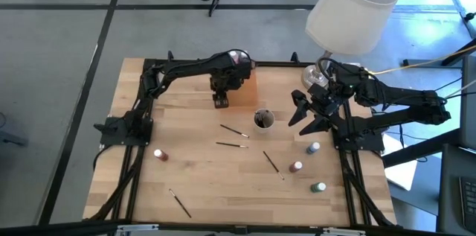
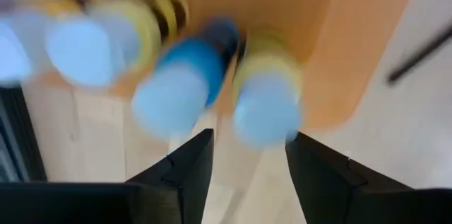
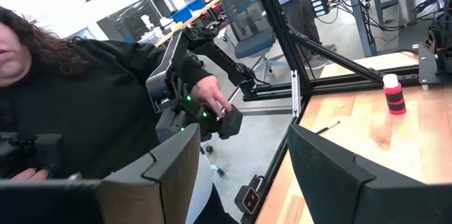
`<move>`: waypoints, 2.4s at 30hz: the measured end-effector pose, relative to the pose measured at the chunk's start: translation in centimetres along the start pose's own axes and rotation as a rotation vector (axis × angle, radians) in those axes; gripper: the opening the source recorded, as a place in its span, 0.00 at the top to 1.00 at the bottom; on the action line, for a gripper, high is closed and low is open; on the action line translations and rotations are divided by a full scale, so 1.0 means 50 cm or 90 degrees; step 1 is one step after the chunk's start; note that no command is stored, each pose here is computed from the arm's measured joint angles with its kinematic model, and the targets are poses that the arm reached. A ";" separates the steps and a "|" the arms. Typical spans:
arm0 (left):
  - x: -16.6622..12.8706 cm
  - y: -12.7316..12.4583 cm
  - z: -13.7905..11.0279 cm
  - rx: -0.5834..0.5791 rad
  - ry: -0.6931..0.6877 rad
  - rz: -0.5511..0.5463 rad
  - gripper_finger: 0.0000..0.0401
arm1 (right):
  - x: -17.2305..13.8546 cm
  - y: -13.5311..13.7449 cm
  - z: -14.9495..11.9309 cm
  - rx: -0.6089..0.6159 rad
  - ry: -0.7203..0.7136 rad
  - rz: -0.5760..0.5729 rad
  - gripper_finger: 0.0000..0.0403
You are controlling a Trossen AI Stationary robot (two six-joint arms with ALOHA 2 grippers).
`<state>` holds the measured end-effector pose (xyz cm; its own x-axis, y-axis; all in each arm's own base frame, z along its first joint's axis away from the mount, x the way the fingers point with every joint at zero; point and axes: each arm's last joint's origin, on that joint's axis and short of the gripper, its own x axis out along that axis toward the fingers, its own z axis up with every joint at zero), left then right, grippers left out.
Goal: Pick & Place Paint Supplies
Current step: Put the light yellow paint bottle into the orange bin, then put the small pink paint bottle into the orange bin
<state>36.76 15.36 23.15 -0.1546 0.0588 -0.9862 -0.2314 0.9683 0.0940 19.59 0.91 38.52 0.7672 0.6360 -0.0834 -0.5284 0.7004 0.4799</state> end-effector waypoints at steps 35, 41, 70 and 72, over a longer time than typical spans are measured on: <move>-0.219 -0.076 -0.172 -0.136 -0.140 -0.073 0.57 | 0.014 0.020 -0.004 0.038 0.011 0.044 0.45; -0.240 -0.135 -0.172 -0.097 -0.204 -0.083 0.57 | 0.027 0.038 -0.013 0.036 0.026 0.068 0.45; -0.096 -0.332 0.005 0.322 -0.262 -0.066 0.67 | 0.069 0.114 -0.051 0.046 0.054 0.104 0.45; -0.078 -0.334 0.015 0.332 -0.248 -0.064 0.68 | 0.069 0.116 -0.051 0.046 0.056 0.107 0.45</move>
<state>41.96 -0.87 25.32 0.2247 -0.0492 -0.9732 0.2849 0.9584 0.0173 18.27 8.00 38.75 0.6344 0.7697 -0.0716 -0.6162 0.5594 0.5544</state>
